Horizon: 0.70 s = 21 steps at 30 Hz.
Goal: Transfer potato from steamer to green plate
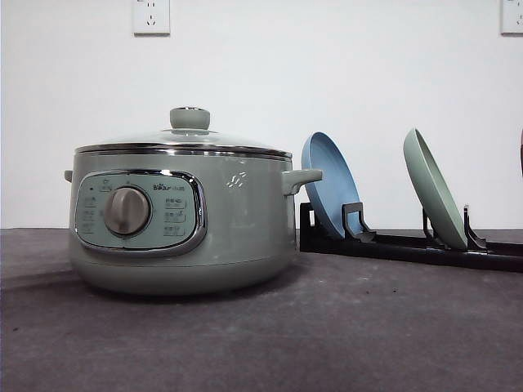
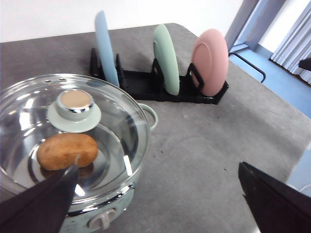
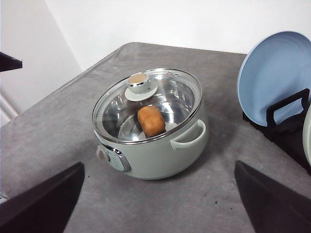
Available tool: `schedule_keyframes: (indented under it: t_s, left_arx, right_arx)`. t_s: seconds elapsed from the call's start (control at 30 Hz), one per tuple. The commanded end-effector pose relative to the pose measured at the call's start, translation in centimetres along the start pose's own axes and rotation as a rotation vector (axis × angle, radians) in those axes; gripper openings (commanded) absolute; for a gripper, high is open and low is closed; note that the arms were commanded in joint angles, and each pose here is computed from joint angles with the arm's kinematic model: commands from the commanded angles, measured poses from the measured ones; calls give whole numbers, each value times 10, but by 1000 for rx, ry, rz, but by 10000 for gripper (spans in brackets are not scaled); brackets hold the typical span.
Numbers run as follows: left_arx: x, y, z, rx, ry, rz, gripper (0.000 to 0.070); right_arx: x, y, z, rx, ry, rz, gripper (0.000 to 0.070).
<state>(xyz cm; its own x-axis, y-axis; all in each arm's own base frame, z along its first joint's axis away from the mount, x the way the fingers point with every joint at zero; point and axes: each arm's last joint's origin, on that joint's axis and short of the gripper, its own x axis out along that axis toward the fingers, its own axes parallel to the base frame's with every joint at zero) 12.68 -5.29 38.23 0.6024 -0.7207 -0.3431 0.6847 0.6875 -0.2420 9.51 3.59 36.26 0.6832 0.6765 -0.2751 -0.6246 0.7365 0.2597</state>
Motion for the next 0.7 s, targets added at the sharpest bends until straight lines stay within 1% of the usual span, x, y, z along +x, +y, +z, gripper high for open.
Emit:
schedule_keyframes:
  t_s: [0.0, 0.17, 0.27, 0.37, 0.43, 0.53, 0.67]
  left_arx:
    - [-1, -3, 6, 34, -19, -19, 677]
    - [0, -7, 6, 43, -10, -45, 677]
    - [1, -8, 5, 41, -1, -51, 676]
    - [1, -8, 3, 33, 13, -50, 676]
    - [1, -8, 2, 28, 21, -50, 676]
    - [1, -8, 2, 23, 30, -49, 676]
    - [0, -8, 1, 23, 30, -49, 676]
  right_arx:
    - [-2, 2, 5, -16, -12, 3, 631]
    - [-2, 2, 2, 6, 11, 3, 630]
    - [-2, 2, 2, 77, 11, 5, 629]
    - [0, 2, 4, 142, 14, 42, 629]
    - [6, -2, 6, 175, 33, 37, 629]
    - [21, -10, 14, 203, 74, 22, 629]
    - [51, -28, 30, 251, 144, -28, 629]
